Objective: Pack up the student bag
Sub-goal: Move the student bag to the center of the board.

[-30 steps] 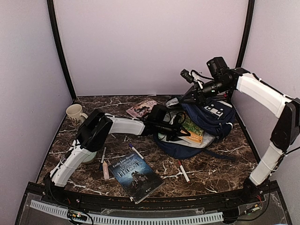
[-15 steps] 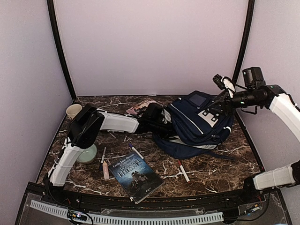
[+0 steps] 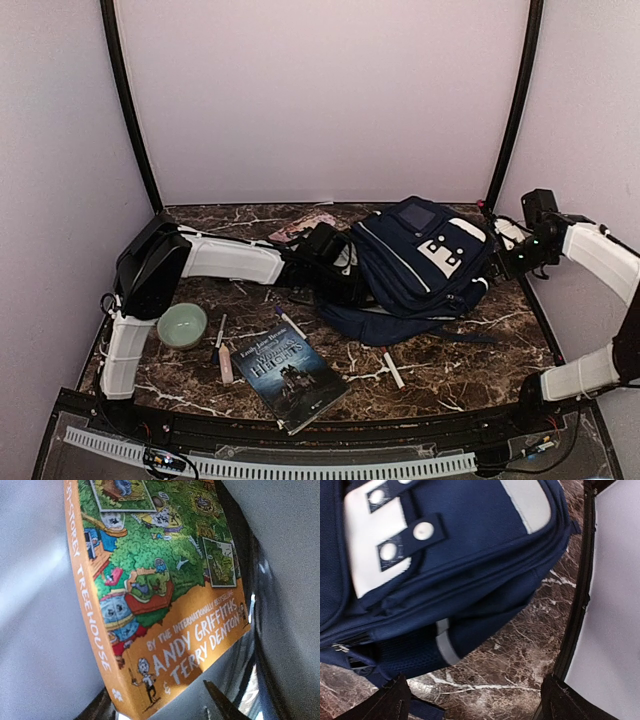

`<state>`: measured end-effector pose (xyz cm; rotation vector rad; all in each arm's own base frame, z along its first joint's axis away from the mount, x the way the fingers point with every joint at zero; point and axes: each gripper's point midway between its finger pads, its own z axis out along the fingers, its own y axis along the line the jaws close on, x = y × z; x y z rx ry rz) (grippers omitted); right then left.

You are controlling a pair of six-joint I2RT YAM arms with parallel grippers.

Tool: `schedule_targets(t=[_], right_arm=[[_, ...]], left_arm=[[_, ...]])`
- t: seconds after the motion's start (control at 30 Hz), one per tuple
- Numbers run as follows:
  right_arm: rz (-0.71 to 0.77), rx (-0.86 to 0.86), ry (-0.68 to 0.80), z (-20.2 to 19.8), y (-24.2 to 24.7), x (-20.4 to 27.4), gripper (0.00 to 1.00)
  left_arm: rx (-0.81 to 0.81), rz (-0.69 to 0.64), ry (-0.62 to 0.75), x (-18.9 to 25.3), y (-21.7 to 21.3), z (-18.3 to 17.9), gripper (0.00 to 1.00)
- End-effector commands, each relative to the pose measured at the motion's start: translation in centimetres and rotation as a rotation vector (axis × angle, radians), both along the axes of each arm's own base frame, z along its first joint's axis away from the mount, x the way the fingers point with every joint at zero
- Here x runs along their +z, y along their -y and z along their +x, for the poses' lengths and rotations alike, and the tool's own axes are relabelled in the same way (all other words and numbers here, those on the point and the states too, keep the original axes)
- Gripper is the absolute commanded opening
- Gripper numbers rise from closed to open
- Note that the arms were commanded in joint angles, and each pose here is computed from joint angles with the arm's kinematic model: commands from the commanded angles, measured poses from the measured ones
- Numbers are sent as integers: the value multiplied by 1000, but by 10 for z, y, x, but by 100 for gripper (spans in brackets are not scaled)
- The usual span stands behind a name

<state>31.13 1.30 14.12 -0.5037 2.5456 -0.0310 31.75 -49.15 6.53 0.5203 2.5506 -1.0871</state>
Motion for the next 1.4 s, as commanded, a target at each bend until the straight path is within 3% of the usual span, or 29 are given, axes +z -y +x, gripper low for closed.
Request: schedule_targets(t=[0.0,0.27,0.47,0.6,0.73,0.93,1.03,1.13,1.37], right_arm=[[-58,-87,23,21,19,-8,88],[66,-32,-100,77,-4,-52,75],[173,-26,-4,165,-19,-23,69],[195,-52,71,187,-23,19,69],[191,3,159,166,-50,63,70],[409,484,167,66,-170,123,58],[526,637,110,23,-208,139,53],[580,737,54,-8,-233,138,53],[497,837,-7,-30,-270,105,57]], left_arm=[[-36,18,164,38,-11,3,56],[-56,-71,182,43,5,-11,56],[-49,-97,184,43,16,-12,56],[-43,-80,163,33,13,-16,56],[-38,-63,147,21,8,-20,56],[-40,-77,161,16,9,-19,56],[-37,-82,171,16,12,-16,56],[-27,-83,175,16,15,-12,56],[-7,-109,154,17,20,-9,56]])
